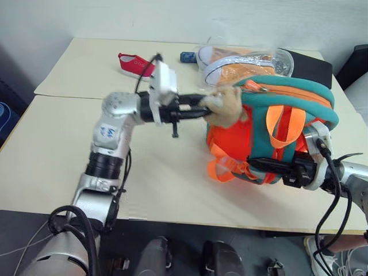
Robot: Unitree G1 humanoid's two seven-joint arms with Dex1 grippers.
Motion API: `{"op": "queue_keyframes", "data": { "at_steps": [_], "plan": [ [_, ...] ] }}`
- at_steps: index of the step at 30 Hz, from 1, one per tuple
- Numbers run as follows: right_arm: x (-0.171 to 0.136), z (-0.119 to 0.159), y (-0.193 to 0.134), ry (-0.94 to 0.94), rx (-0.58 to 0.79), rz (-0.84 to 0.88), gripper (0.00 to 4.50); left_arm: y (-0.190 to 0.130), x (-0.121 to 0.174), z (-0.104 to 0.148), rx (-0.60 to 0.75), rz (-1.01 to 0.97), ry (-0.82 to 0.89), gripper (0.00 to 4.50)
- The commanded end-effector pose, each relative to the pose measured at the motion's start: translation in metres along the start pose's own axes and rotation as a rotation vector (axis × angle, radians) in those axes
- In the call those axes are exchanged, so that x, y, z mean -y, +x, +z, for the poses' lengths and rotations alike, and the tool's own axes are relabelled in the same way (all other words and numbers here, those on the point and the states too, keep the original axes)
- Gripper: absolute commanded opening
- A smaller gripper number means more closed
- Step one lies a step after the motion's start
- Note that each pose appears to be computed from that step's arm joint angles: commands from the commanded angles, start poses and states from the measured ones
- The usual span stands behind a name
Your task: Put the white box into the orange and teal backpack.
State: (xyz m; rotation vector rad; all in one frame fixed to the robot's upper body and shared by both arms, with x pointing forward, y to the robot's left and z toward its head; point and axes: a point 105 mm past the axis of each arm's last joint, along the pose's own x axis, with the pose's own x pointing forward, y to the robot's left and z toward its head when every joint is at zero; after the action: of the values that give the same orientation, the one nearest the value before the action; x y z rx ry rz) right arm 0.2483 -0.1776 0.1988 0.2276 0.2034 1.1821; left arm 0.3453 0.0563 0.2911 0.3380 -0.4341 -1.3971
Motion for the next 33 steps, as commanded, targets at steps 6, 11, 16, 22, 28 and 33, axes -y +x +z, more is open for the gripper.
{"op": "queue_keyframes", "data": {
  "at_steps": [6,11,16,22,28,33],
  "plan": [
    [0.005,0.022,-0.031,-0.003,0.13,-0.121,0.0,-0.051,-0.057,0.005,-0.081,0.262,-0.086,0.54],
    [0.011,0.03,-0.043,0.014,0.216,-0.166,0.0,-0.07,-0.05,-0.052,-0.371,0.294,-0.177,0.54],
    [0.009,0.033,-0.04,0.027,0.26,-0.158,0.0,-0.065,-0.019,-0.099,-0.489,0.214,-0.241,0.54],
    [0.007,0.032,-0.031,0.062,0.323,-0.14,0.0,-0.024,0.033,-0.123,-0.403,0.084,-0.318,0.54],
    [0.006,0.029,-0.023,0.09,0.361,-0.137,0.0,-0.006,0.034,-0.099,-0.203,0.174,-0.429,0.54],
    [0.011,0.02,-0.016,-0.03,0.257,-0.2,0.84,-0.031,0.043,-0.088,-0.23,0.155,-0.394,1.73]
  ]
}}
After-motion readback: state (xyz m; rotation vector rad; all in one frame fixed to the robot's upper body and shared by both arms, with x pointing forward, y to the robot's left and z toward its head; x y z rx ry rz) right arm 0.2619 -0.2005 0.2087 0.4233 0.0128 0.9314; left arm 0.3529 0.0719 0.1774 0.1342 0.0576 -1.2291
